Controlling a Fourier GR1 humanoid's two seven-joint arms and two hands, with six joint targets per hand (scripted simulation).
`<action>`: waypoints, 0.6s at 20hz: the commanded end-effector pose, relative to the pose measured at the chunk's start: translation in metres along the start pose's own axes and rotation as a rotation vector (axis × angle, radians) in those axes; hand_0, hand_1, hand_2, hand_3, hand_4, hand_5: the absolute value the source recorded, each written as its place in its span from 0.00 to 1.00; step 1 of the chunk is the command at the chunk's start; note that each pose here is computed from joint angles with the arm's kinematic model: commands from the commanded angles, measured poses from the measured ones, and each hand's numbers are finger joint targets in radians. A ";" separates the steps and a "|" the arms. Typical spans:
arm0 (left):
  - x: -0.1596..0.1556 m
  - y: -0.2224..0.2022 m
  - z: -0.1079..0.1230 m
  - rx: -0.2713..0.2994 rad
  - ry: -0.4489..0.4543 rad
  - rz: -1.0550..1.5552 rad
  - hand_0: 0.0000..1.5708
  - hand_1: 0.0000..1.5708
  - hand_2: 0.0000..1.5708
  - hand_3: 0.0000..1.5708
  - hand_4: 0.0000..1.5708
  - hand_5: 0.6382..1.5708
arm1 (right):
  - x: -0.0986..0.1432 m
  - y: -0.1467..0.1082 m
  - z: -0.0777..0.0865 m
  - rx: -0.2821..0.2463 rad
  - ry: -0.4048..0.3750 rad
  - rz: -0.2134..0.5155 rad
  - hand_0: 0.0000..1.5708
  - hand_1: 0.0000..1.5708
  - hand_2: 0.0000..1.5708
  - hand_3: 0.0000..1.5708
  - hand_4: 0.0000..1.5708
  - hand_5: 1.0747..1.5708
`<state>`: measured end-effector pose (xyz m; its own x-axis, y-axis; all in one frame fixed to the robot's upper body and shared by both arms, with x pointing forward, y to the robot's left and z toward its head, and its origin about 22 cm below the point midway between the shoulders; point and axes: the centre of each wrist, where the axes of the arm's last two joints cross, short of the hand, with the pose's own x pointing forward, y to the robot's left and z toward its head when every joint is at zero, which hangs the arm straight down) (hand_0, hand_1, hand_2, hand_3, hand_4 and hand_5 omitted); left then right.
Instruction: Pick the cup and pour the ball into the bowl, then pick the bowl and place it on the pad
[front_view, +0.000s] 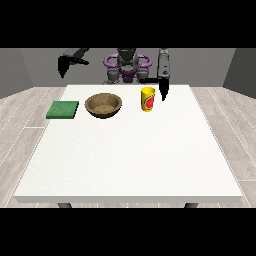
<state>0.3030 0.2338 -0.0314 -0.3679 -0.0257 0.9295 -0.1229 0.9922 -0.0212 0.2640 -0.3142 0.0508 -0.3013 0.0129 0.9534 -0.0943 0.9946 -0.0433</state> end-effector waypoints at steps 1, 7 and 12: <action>-0.012 -0.008 -0.018 0.036 -0.032 -0.029 0.00 0.00 0.00 0.00 0.00 0.94 | -0.006 -0.009 0.001 0.035 -0.024 0.001 0.00 0.00 0.00 0.00 0.00 1.00; -0.043 0.003 -0.006 0.018 -0.012 -0.015 0.00 0.00 0.00 0.00 0.00 0.94 | -0.015 -0.011 -0.001 0.015 -0.032 -0.020 0.00 0.00 0.00 0.00 0.00 1.00; -0.049 0.003 -0.016 0.024 -0.037 -0.040 0.00 0.00 0.00 0.00 0.00 0.95 | -0.021 -0.011 -0.001 0.026 -0.045 -0.015 0.00 0.00 0.00 0.00 0.00 1.00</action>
<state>0.3291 0.2285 -0.0663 -0.3806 -0.0592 0.9229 -0.1509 0.9886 0.0012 0.2739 -0.3280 0.0354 -0.3271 -0.0041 0.9450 -0.1096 0.9934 -0.0336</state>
